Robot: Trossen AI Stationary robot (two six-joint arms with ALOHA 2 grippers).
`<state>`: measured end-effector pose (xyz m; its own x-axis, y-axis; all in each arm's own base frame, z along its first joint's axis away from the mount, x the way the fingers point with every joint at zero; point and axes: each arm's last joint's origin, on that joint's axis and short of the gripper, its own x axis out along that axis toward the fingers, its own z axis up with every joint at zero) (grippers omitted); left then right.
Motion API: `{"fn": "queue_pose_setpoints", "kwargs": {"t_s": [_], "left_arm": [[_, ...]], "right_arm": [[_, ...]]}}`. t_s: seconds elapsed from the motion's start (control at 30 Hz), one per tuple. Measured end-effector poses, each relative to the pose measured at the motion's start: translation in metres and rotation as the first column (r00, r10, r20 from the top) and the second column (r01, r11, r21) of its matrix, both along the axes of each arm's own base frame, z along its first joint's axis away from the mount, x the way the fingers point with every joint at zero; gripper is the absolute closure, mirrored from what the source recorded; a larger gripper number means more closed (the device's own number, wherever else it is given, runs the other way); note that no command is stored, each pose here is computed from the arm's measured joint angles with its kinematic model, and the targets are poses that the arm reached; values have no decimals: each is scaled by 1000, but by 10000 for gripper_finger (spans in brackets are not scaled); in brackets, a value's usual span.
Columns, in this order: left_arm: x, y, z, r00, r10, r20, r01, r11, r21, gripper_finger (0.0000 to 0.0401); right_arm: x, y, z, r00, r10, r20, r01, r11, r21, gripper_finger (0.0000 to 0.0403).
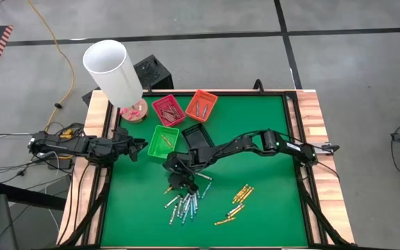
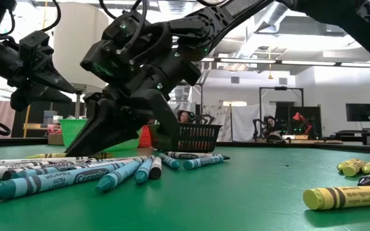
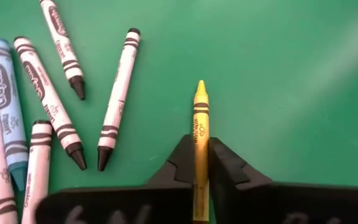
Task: Sort crayons
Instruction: Put the yellow crayon into the green bin
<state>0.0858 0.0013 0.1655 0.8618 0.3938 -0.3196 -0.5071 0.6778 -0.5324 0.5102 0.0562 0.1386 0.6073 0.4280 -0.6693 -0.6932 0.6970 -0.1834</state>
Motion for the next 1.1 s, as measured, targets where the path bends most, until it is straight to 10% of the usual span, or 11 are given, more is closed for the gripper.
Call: {"fn": "queue_pose_setpoints", "kwargs": {"t_s": [0.47, 1.1], "left_arm": [[0, 0, 1, 1000, -4, 0, 4, 1000, 13, 264], [0, -1, 4, 998, -63, -4, 63, 998, 14, 264]], "right_arm": [[5, 0, 13, 983, -184, -14, 185, 972, 144, 399], [-10, -13, 107, 904, -385, 185, 360, 920, 158, 401]]}}
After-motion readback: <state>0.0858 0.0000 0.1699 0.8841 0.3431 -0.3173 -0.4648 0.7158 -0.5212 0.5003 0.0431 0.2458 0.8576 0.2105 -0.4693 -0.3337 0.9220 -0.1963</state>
